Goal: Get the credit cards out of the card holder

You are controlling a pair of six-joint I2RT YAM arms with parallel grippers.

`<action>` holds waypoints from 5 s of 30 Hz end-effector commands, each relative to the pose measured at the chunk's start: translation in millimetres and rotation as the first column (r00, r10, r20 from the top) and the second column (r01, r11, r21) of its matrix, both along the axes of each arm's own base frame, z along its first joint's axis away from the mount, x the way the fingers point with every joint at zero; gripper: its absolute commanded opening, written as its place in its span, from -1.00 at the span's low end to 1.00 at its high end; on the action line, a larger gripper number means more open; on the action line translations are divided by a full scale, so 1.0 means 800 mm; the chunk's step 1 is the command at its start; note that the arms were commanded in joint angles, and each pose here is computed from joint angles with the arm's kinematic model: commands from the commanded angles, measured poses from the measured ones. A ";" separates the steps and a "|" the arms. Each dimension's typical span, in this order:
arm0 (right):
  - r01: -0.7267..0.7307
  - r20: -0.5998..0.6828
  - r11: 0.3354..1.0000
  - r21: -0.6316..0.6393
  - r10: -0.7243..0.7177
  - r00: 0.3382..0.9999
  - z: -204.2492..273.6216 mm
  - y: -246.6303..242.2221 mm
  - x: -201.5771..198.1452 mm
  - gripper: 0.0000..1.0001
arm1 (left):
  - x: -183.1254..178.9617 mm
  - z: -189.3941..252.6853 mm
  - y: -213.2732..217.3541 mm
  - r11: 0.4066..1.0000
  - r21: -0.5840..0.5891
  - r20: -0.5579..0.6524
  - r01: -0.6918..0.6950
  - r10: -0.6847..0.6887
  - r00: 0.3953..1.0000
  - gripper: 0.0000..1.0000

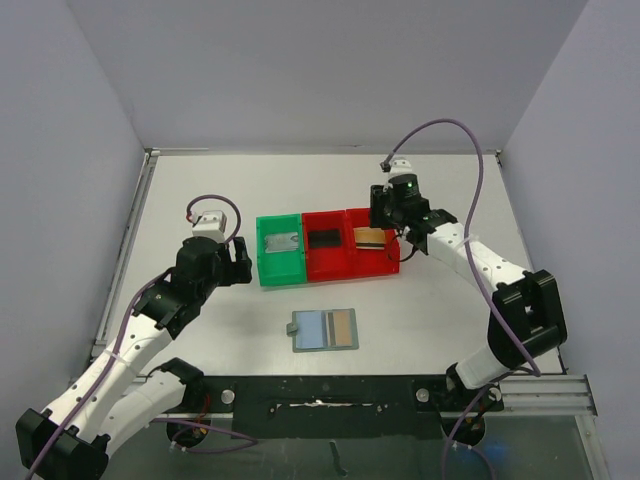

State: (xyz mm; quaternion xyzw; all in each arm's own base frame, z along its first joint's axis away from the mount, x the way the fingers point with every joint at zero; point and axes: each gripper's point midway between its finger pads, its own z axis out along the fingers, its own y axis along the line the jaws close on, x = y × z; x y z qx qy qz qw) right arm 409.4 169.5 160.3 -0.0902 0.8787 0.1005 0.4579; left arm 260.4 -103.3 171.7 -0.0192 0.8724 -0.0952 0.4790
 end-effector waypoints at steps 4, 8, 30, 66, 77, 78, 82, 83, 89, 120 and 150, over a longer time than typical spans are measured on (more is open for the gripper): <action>0.205 -0.170 0.977 0.052 -0.193 0.966 -0.032 0.007 -0.018 -0.49 | 0.010 0.021 -0.006 1.000 -0.025 0.054 0.016 -0.014 0.998 0.49; 0.224 -0.214 0.975 -0.003 -0.219 0.952 -0.058 0.016 -0.023 -0.49 | 0.009 0.020 -0.005 1.000 -0.024 0.051 0.014 -0.013 0.999 0.48; 0.230 -0.358 0.972 -0.039 -0.228 0.905 -0.127 0.031 -0.037 -0.52 | 0.011 0.015 -0.006 1.000 -0.015 0.038 0.015 -0.014 0.999 0.48; 0.271 -0.210 0.962 -0.027 -0.270 0.940 -0.081 0.031 0.027 -0.33 | 0.014 0.014 -0.001 1.000 -0.010 0.034 0.000 0.000 0.999 0.48; 0.318 -0.137 0.934 0.163 -0.298 0.945 0.003 0.021 -0.021 0.03 | 0.016 0.031 0.014 0.998 -0.032 0.091 -0.054 0.057 0.994 0.50; 0.331 -0.150 0.926 0.180 -0.306 0.940 0.001 0.018 -0.031 0.04 | 0.016 0.034 0.013 0.997 -0.050 0.099 -0.059 0.064 0.993 0.52; 0.312 -0.199 0.907 0.282 -0.263 0.944 -0.009 0.032 -0.079 0.06 | 0.015 0.065 -0.019 0.967 -0.255 0.142 -0.003 0.040 0.989 0.55; 0.304 -0.199 0.902 0.306 -0.252 0.947 -0.011 0.037 -0.091 0.06 | 0.014 0.075 -0.035 0.945 -0.325 0.155 0.040 0.012 0.988 0.54; 0.204 -0.182 0.919 0.338 -0.149 0.972 -0.016 0.060 -0.139 0.08 | 0.015 0.112 -0.105 0.804 -0.565 0.146 0.189 -0.128 0.981 0.49; -0.058 -0.305 0.901 0.430 0.206 0.930 -0.111 0.101 -0.234 -0.37 | -0.103 -0.137 -0.229 0.943 -0.295 -0.272 0.152 -0.236 0.933 0.14; -0.137 -0.422 0.903 0.407 0.319 0.849 -0.136 0.118 -0.270 -0.74 | -0.136 -0.193 -0.196 0.951 -0.248 -0.349 0.187 -0.267 0.898 -0.33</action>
